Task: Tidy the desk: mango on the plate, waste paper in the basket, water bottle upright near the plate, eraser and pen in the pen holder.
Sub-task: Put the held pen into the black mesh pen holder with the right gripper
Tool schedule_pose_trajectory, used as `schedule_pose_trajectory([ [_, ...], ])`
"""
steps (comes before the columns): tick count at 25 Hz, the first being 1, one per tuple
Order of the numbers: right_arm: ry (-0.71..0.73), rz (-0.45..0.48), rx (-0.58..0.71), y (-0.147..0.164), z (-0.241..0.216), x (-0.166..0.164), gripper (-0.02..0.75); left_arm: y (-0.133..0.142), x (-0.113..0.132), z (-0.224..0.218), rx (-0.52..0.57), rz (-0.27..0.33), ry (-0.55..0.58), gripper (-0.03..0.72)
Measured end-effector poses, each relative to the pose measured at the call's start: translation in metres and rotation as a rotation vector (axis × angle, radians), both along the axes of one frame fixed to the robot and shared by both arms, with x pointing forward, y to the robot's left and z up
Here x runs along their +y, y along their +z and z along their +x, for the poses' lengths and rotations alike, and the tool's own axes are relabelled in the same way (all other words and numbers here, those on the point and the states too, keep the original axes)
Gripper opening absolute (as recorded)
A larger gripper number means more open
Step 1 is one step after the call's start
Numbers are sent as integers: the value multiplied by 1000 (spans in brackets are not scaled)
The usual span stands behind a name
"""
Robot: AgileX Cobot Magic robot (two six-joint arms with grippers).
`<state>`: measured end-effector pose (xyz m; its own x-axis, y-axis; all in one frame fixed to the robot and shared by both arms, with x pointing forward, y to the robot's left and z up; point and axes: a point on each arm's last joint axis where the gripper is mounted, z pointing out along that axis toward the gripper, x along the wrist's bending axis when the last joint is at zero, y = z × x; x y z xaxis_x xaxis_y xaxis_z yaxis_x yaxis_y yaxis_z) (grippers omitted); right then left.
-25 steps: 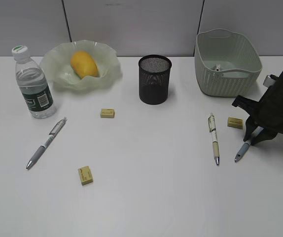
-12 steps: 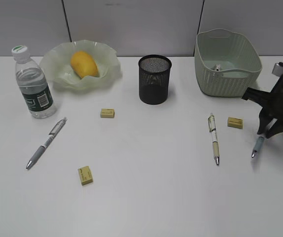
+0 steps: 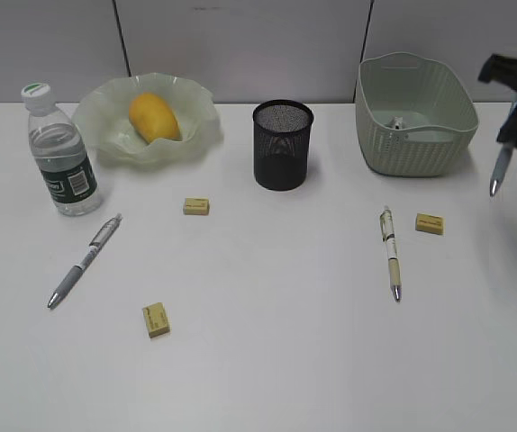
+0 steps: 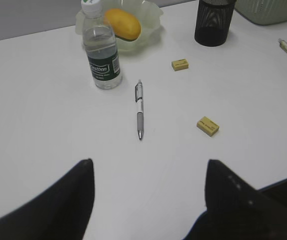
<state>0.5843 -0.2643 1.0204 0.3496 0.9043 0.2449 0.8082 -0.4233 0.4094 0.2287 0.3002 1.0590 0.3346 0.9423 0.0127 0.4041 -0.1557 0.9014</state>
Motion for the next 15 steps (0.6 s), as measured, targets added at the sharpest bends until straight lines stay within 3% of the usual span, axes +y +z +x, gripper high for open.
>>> schedule_pose_trajectory([
  [8,161,62,-338,63,19,40,132,0,0,0,0,0,0,523],
  [15,319,85,-643,86,20,100,132,0,0,0,0,0,0,523],
])
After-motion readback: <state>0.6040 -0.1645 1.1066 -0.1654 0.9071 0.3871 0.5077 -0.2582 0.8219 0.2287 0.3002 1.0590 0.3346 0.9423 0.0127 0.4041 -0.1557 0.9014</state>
